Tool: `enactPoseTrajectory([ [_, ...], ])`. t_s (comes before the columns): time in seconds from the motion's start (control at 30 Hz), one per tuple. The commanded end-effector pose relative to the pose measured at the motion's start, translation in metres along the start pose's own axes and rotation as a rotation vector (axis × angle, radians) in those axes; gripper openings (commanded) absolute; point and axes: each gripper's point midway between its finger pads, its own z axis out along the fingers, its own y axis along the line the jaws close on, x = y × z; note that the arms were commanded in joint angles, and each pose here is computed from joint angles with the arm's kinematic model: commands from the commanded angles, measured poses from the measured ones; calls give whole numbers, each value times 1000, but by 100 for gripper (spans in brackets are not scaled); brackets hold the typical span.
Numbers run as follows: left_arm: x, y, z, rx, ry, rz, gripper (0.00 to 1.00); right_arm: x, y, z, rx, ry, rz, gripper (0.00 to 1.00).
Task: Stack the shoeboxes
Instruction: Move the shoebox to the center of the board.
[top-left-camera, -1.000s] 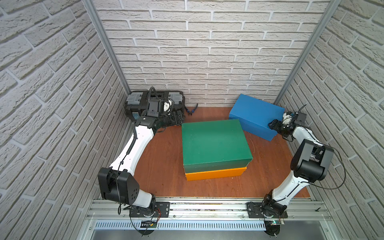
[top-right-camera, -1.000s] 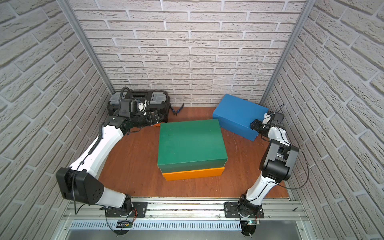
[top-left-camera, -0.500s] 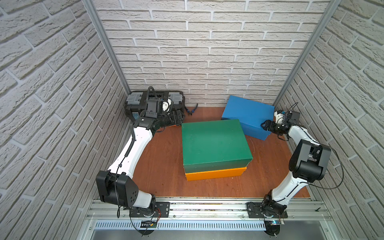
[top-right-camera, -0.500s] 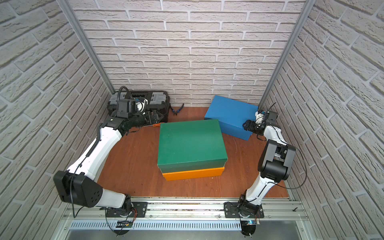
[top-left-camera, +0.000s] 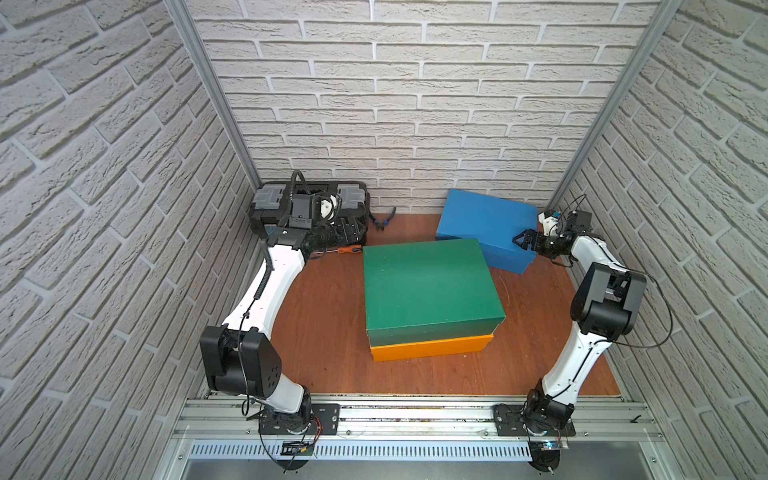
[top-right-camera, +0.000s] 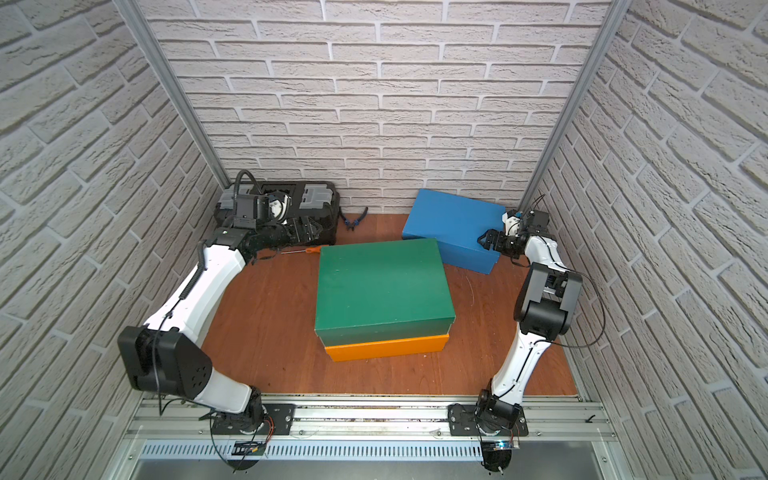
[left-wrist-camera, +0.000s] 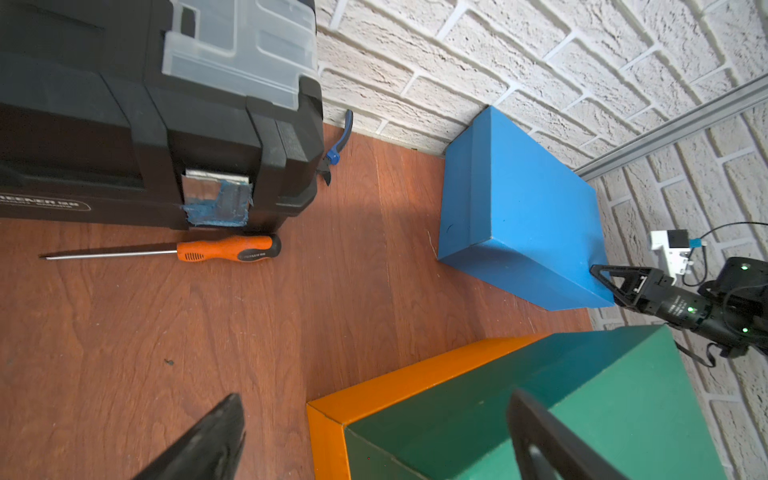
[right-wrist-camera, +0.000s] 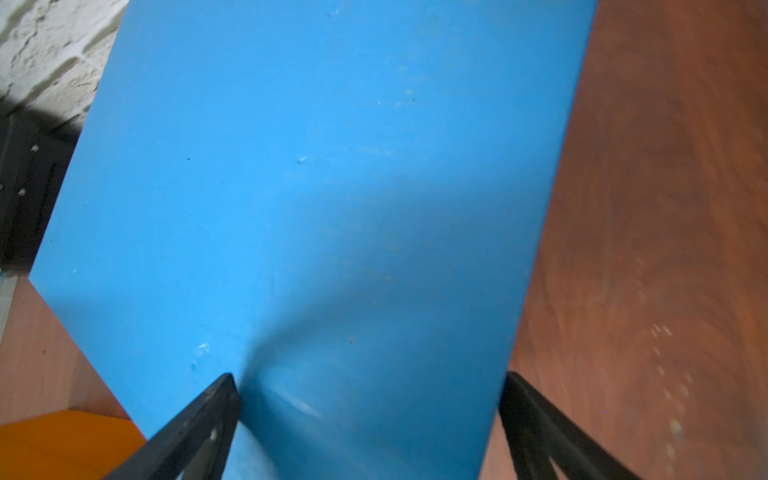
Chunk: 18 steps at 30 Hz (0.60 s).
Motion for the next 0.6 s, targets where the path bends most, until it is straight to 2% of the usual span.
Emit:
enactPoseTrajectory([
  [0.0, -19, -4, -6, 13, -53, 39, 98, 49, 22, 26, -73, 176, -89, 93],
  [0.17, -16, 2, -4, 11, -35, 43, 98, 65, 34, 26, -97, 205, -169, 90],
  [0.33, -14, 7, 2, 14, -9, 49, 98, 62, 56, 26, -133, 195, -210, 89],
  [0.57, -19, 17, 38, 25, 26, 22, 98, 65, 104, 49, -192, 262, -206, 92],
])
